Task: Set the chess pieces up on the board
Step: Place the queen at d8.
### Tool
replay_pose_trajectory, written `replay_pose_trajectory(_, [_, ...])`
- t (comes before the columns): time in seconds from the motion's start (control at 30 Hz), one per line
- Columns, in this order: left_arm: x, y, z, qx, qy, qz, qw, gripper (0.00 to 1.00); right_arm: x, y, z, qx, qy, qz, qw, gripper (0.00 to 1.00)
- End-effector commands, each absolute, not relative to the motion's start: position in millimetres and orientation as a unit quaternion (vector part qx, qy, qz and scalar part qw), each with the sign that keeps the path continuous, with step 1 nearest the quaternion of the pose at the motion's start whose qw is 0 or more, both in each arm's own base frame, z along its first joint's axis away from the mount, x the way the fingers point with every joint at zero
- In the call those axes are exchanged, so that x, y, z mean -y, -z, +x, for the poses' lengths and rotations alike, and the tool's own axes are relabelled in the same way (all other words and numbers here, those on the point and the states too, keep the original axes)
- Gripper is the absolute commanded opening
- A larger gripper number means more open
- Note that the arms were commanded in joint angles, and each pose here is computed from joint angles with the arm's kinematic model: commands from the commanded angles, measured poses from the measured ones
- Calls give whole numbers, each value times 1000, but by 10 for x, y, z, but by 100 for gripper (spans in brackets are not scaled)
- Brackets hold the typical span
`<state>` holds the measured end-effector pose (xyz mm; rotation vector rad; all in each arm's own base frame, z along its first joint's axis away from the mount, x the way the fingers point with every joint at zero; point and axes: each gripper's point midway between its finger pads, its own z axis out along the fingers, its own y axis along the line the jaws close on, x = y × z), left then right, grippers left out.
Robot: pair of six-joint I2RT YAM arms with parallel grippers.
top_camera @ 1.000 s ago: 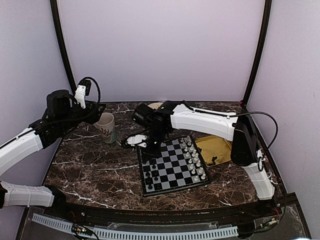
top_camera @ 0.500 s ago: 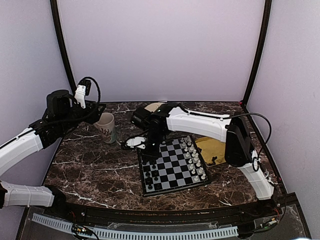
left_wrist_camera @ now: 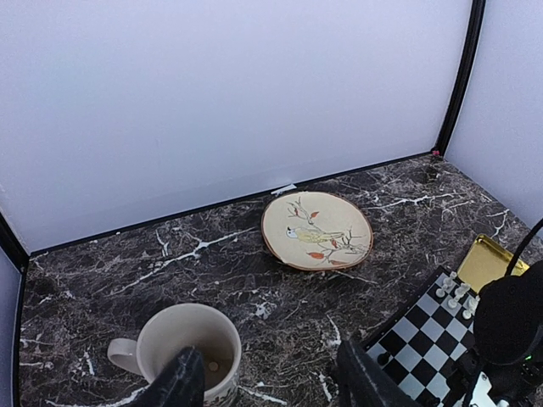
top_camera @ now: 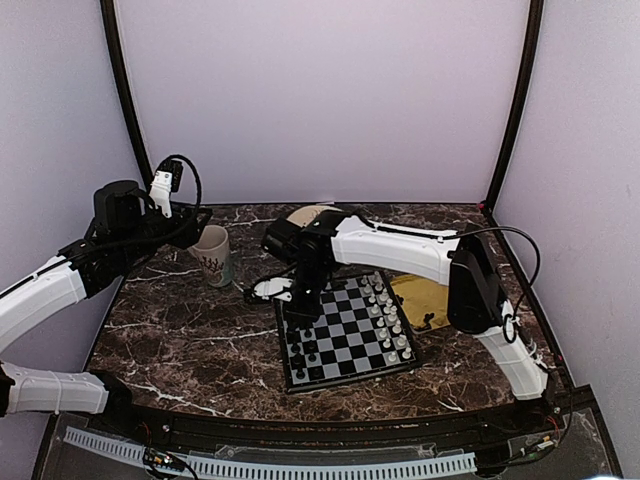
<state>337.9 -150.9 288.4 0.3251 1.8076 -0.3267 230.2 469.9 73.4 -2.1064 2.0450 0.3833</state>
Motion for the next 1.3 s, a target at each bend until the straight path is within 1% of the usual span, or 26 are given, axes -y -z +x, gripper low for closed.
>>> replay_pose_trajectory(0.0, [1514,-2917,3374,-770,142,146,605,55,-4727,-669,2250,-683,-135,-713,78,4])
replay_pose_trajectory(1.27, [1531,-2928,3358,-767,145,152,607,55,-4665,-564,2140,-676,-121,-725,58,6])
